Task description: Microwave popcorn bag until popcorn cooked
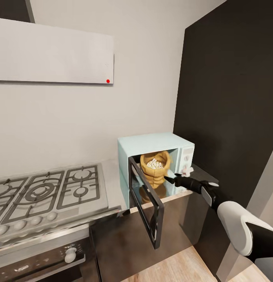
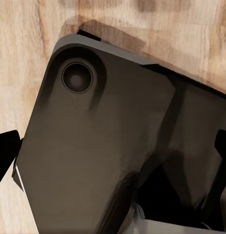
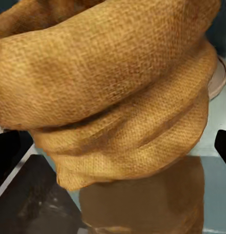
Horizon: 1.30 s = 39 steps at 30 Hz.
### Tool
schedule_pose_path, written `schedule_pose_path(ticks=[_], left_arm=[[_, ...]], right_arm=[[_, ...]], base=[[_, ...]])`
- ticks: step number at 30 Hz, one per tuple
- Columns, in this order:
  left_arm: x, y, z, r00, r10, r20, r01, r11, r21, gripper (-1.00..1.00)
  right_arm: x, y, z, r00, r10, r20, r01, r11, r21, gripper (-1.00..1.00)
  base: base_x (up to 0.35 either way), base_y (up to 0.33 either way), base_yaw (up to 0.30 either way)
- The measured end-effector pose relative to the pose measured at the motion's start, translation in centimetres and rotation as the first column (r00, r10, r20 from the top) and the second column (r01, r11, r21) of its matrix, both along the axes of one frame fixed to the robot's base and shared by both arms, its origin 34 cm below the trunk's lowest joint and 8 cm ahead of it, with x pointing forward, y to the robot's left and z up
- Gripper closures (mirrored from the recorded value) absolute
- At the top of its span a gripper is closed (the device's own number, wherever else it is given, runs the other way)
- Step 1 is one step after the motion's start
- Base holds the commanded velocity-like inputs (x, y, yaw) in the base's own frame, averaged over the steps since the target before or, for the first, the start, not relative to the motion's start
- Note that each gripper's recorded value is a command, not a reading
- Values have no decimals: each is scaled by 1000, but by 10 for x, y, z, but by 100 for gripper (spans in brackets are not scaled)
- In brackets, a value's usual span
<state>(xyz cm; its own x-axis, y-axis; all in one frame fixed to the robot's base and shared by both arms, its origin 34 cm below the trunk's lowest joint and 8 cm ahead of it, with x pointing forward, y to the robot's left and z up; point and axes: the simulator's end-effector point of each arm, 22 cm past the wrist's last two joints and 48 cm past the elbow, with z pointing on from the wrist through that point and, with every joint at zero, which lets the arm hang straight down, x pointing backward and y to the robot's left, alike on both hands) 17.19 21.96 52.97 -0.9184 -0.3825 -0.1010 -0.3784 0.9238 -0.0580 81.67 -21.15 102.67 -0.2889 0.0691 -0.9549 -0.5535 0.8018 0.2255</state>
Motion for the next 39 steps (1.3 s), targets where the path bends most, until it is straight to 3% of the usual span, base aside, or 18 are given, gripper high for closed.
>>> schedule_pose_path(ticks=[2,5,7,11,12,14,17,22,25,28,30,39], left_arm=[[0,0,0,1000,0,0,0,1000,0,-100],[0,0,0,1000,0,0,0,1000,0,-100],[0,0,0,1000,-1,0,1,1000,0,-100],[0,0,0,1000,-1,0,1,1000,0,-100],[0,0,0,1000,-1,0,1,1000,0,-100],[0,0,0,1000,-1,0,1,1000,0,-100],[0,0,0,1000,-1,0,1,1000,0,-100],[0,0,0,1000,-1,1,1,1000,1,-100],[0,0,0,1000,-1,0,1,1000,2,-100],[0,0,0,1000,0,0,0,1000,1,-100],[0,0,0,1000,0,-1,0,1000,1,-100],[0,0,0,1000,-2,-1,2,1000,-1,-100]], right_arm=[[-2,5,1,1000,18,14,-18,1000,-8,-100],[-9,10,-15,997,71,16,-69,991,-113,-100],[-13,12,-21,995,97,10,-94,984,-151,-100],[-17,20,-23,992,127,6,-125,980,-153,-100],[-20,26,-22,989,151,4,-149,978,-146,-100],[-37,45,-19,967,255,1,-253,960,-117,-100],[-47,54,-15,950,312,3,-311,946,-95,-100],[-48,56,-14,950,312,5,-311,947,-79,-100],[-44,56,-6,957,291,23,-290,956,-39,-100],[-35,52,8,968,243,56,-245,969,28,-100],[-27,51,10,979,197,62,-199,979,45,-100],[-25,53,11,980,187,62,-190,981,47,-100]], base=[[0,0,0],[0,0,0],[0,0,0],[0,0,0],[0,0,0],[0,0,0],[0,0,0],[0,0,0],[0,0,0],[0,0,0],[0,0,0],[85,0,0]])
